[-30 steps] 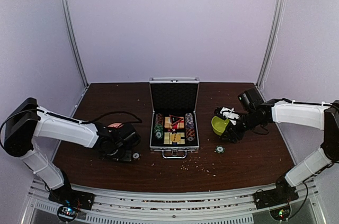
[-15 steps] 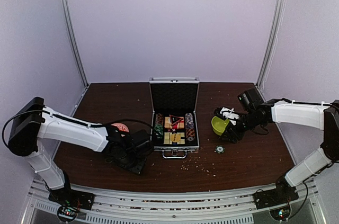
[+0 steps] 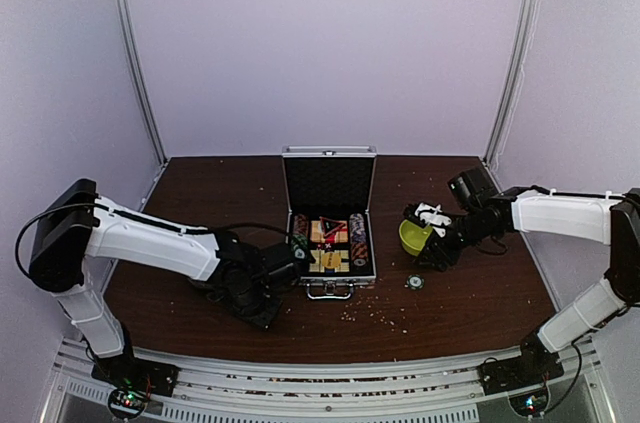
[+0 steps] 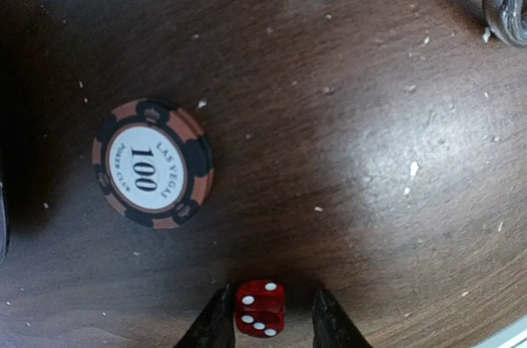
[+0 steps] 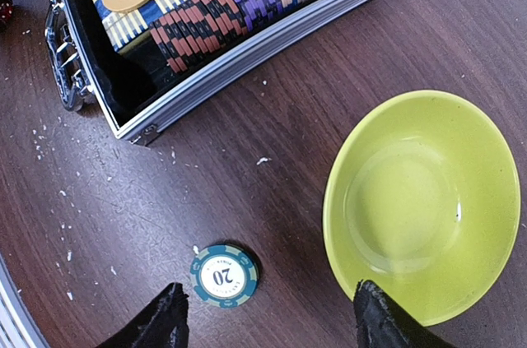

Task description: Pack up texas hold em set

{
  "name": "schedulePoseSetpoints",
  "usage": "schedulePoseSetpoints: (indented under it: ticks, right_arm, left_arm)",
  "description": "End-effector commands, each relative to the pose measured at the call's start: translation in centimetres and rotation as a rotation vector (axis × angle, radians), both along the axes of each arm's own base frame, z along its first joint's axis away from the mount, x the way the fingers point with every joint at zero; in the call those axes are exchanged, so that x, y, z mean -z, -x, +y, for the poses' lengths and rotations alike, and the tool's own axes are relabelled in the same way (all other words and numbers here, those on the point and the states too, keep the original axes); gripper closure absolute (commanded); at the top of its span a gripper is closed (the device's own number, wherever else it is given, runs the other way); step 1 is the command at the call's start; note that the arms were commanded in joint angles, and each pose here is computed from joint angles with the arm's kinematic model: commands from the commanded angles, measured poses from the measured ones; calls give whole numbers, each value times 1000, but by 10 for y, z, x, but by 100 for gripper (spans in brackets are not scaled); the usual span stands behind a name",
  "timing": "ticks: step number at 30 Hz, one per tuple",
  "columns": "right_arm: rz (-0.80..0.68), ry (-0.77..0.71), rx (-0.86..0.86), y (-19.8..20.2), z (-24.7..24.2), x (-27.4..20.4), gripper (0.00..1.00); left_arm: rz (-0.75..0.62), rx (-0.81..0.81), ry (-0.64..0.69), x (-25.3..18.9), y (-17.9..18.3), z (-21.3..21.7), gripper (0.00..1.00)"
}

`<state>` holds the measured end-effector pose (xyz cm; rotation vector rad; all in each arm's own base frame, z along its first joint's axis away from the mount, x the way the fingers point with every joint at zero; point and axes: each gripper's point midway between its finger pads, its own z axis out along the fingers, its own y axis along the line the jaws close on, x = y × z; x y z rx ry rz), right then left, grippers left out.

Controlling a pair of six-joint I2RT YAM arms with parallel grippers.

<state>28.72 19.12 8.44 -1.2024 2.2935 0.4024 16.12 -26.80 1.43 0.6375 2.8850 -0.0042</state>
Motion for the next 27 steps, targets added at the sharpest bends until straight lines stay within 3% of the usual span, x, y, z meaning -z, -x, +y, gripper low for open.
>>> schedulePoseSetpoints:
  ticks: [1,10,22,27]
  right_arm:
    - [-2,-5,-24,0,5,-4,30]
    - [3,-3,-30,1,6,-3,30]
    - [-3,-8,-31,2,7,-5,30]
    - [-4,-6,-37,1,9,-6,30]
  left_arm:
    - [-17,22,-43,-2,-4,4,69]
    - [-55,73,-19,-18,-14,-12,82]
    - [-182,199,109,-93,-48,-82,86]
    - [-325,219,171,-124,-86,-120,86]
